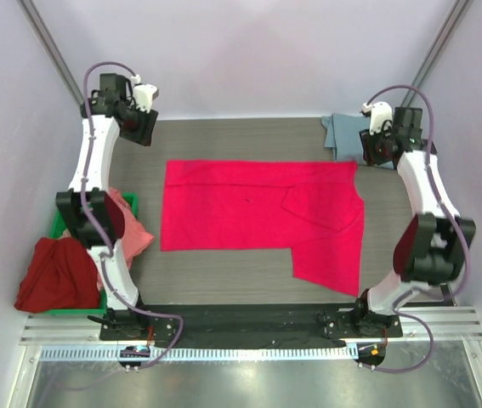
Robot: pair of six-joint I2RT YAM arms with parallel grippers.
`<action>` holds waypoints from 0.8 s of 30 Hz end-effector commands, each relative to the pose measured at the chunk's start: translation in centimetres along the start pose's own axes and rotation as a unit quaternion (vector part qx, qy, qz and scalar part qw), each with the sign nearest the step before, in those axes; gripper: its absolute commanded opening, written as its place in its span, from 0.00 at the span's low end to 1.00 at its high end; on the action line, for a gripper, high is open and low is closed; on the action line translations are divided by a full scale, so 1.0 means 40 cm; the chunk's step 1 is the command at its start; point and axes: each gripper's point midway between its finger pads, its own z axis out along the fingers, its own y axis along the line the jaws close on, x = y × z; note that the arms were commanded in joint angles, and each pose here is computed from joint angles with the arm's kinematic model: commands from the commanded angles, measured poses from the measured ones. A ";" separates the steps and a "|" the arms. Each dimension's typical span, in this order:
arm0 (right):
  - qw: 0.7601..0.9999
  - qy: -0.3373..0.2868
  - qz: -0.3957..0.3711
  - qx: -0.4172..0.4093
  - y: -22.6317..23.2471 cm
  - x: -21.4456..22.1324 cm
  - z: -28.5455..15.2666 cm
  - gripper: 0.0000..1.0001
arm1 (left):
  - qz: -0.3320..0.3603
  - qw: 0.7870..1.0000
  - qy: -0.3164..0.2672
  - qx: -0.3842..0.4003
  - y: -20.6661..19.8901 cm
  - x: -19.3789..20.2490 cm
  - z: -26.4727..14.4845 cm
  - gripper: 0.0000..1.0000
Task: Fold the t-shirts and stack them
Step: Fold the tshirt
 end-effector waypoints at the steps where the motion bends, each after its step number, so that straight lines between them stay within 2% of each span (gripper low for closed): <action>1: 0.995 -0.013 -0.076 -0.058 0.088 0.053 -0.124 0.43 | 0.051 0.997 0.014 0.052 -0.084 0.073 -0.061 0.52; 2: 0.993 -0.014 -0.097 -0.070 0.106 0.074 -0.143 0.43 | 0.072 0.996 0.001 0.046 -0.091 0.080 -0.111 0.52; 3: 0.988 -0.019 -0.116 -0.096 0.138 0.094 -0.157 0.42 | 0.079 0.996 -0.001 0.046 -0.098 0.099 -0.113 0.52; 4: 0.981 -0.014 -0.155 -0.114 0.171 0.145 -0.186 0.43 | 0.075 0.995 0.024 0.065 -0.126 0.166 -0.099 0.51; 6: 0.973 -0.012 -0.183 -0.141 0.213 0.194 -0.210 0.42 | 0.080 0.995 0.009 0.064 -0.148 0.186 -0.141 0.50; 7: 0.958 0.010 -0.228 -0.174 0.249 0.263 -0.224 0.42 | 0.074 0.994 0.023 0.074 -0.167 0.226 -0.136 0.50; 9: 0.939 0.011 -0.283 -0.197 0.282 0.317 -0.270 0.40 | 0.067 0.995 0.015 0.079 -0.190 0.242 -0.168 0.50; 10: 0.925 0.037 -0.296 -0.233 0.321 0.397 -0.292 0.40 | 0.059 0.994 0.025 0.087 -0.203 0.271 -0.164 0.50; 11: 0.901 0.015 -0.367 -0.231 0.327 0.408 -0.323 0.39 | 0.055 0.994 0.025 0.092 -0.214 0.280 -0.172 0.50; 12: 0.886 0.015 -0.395 -0.242 0.341 0.438 -0.338 0.39 | 0.048 0.994 0.024 0.095 -0.222 0.289 -0.176 0.50; 13: 0.871 0.035 -0.406 -0.274 0.375 0.514 -0.357 0.39 | 0.044 0.994 0.028 0.099 -0.234 0.310 -0.180 0.50; 14: 0.855 0.028 -0.435 -0.280 0.386 0.535 -0.373 0.39 | 0.041 0.993 0.028 0.103 -0.243 0.317 -0.181 0.50; 15: 0.829 0.005 -0.488 -0.274 0.394 0.542 -0.393 0.39 | 0.037 0.993 0.027 0.105 -0.248 0.324 -0.181 0.50; 17: 0.796 0.006 -0.517 -0.316 0.439 0.612 -0.429 0.38 | 0.026 0.993 0.033 0.109 -0.262 0.350 -0.179 0.50; 18: 0.767 -0.004 -0.552 -0.327 0.449 0.628 -0.437 0.38 | 0.023 0.993 0.032 0.109 -0.264 0.356 -0.178 0.49; 20: 0.744 0.004 -0.566 -0.357 0.477 0.689 -0.462 0.37 | 0.017 0.993 0.034 0.110 -0.274 0.377 -0.174 0.48; 24: 0.724 -0.027 -0.576 -0.377 0.507 0.692 -0.459 0.36 | 0.010 0.993 0.039 0.109 -0.282 0.408 -0.163 0.48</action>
